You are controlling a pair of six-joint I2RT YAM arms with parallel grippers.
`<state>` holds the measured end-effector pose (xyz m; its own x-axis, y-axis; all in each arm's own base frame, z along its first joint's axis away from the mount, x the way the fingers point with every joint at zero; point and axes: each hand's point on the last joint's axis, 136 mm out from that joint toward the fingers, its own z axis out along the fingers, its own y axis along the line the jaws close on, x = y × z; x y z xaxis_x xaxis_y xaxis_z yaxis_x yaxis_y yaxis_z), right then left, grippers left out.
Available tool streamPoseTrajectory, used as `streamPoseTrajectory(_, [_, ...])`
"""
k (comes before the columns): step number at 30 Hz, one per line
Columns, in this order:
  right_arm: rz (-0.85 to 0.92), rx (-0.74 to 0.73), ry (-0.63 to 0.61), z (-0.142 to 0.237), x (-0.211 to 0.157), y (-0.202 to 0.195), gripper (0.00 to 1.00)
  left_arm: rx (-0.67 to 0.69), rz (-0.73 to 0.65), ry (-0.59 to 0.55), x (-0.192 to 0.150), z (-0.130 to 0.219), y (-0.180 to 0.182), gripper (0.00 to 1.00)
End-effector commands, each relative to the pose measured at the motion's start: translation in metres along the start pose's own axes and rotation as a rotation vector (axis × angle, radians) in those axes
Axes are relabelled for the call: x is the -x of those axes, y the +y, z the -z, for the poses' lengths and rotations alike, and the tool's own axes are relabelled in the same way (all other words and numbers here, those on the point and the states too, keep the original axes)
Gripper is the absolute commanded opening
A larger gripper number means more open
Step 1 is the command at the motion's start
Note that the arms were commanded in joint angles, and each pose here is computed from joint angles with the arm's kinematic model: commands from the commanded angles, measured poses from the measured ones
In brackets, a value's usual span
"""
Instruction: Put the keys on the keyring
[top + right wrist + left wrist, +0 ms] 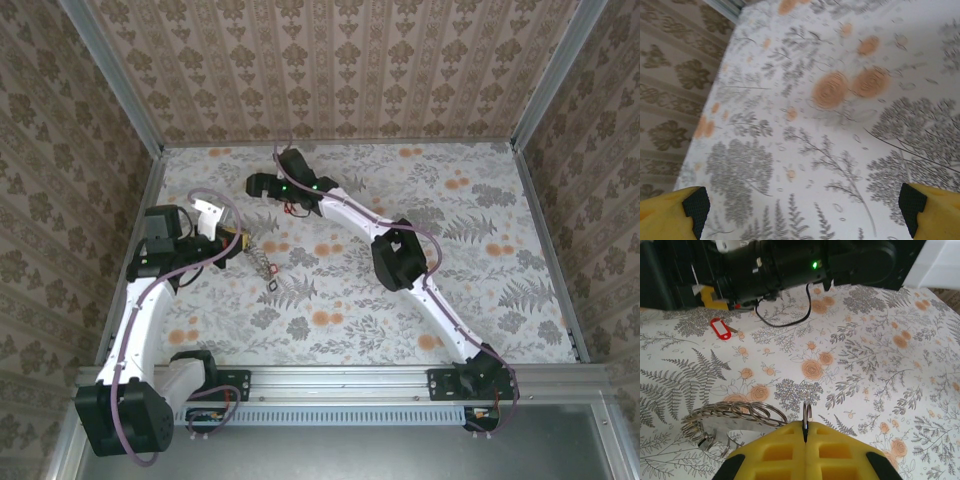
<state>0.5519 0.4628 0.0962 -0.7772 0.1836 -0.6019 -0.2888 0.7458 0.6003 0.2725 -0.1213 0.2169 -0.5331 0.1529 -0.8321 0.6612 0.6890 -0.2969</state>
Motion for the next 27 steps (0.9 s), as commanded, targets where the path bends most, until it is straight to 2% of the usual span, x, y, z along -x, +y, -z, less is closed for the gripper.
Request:
streamPoseTrajectory(1, [-0.059, -0.085, 0.046, -0.016, -0.025, -0.031, 1.00, -0.017, -0.034, -0.035, 0.016, 0.005, -0.003, 0.00])
streamPoseTrajectory(6, [-0.055, -0.163, 0.072, -0.011, -0.031, -0.044, 1.00, -0.024, -0.034, -0.031, 0.015, 0.004, -0.003, 0.00])
streamPoseTrajectory(14, [-0.059, -0.187, 0.131, 0.022, -0.034, -0.042, 1.00, -0.033, -0.033, -0.028, 0.014, 0.004, -0.005, 0.00])
streamPoseTrajectory(20, [-0.031, -0.172, 0.190, 0.082, -0.056, -0.038, 1.00, -0.054, -0.024, -0.029, 0.010, 0.003, -0.008, 0.00])
streamPoseTrajectory(27, [0.008, -0.260, 0.288, 0.167, -0.119, -0.073, 1.00, -0.079, -0.015, -0.009, 0.006, -0.007, -0.010, 0.00])
